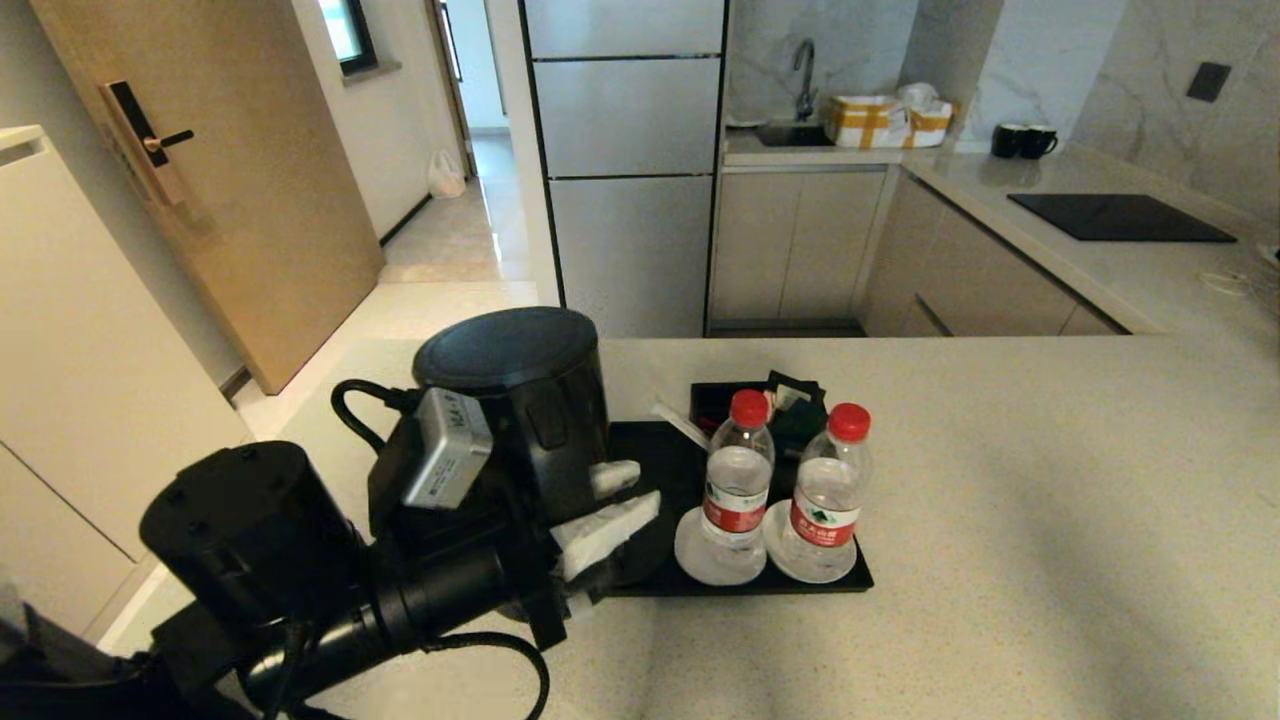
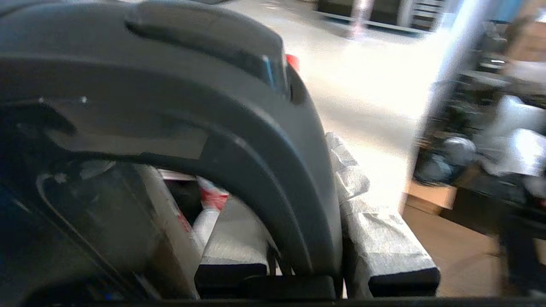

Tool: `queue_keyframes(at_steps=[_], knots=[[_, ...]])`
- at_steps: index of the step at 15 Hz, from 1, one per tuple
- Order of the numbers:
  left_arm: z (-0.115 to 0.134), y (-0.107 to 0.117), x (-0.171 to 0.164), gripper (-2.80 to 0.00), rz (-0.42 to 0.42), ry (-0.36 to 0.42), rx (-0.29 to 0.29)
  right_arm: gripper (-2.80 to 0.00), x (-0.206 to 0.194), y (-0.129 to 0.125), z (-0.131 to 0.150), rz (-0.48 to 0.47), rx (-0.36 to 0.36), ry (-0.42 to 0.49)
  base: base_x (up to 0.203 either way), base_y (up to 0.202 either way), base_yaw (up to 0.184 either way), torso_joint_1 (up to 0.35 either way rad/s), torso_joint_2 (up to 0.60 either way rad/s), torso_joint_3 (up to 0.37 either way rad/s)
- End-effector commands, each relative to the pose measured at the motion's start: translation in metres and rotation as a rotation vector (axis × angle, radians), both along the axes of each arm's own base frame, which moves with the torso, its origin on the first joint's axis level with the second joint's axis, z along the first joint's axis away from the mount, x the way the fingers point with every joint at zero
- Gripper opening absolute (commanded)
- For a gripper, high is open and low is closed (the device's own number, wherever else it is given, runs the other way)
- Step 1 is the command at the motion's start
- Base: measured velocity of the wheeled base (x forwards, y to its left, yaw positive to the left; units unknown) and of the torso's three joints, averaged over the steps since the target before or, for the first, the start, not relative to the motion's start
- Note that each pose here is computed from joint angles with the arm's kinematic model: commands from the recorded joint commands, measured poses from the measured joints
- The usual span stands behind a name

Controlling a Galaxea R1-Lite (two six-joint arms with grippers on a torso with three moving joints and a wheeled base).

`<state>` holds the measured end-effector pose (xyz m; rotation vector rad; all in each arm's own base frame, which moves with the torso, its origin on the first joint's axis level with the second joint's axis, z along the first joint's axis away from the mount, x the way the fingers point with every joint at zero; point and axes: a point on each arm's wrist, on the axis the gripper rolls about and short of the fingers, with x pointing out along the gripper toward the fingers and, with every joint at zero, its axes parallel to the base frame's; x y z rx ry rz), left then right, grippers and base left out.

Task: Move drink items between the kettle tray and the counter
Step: Return the kettle to its original position

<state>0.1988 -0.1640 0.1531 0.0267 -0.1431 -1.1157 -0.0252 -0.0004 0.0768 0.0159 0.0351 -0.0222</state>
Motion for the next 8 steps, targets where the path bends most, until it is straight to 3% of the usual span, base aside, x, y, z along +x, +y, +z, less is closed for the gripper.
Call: queue_keyframes(at_steps=[1,4,5,8], knots=[[-0.002,-0.007,-0.004,-2.80,-0.035,0.001,0.004,-2.80,0.000,0.000,0.000,0.000,0.000,0.000,0.000,0.000,0.000,0.000,0.00,0.000],[-0.010,-0.007,-0.005,-2.80,-0.066,0.023,0.026,-2.80,0.000,0.000,0.000,0.000,0.001,0.000,0.000,0.000,0.000,0.000,0.00,0.000],[-0.019,-0.008,-0.005,-2.80,-0.130,0.041,0.056,-2.80,0.000,0.000,0.000,0.000,-0.001,0.000,0.000,0.000,0.000,0.000,0.00,0.000],[-0.028,-0.011,0.004,-2.80,-0.162,0.013,0.092,-2.80,0.000,0.000,0.000,0.000,0.000,0.000,0.000,0.000,0.000,0.000,0.00,0.000]])
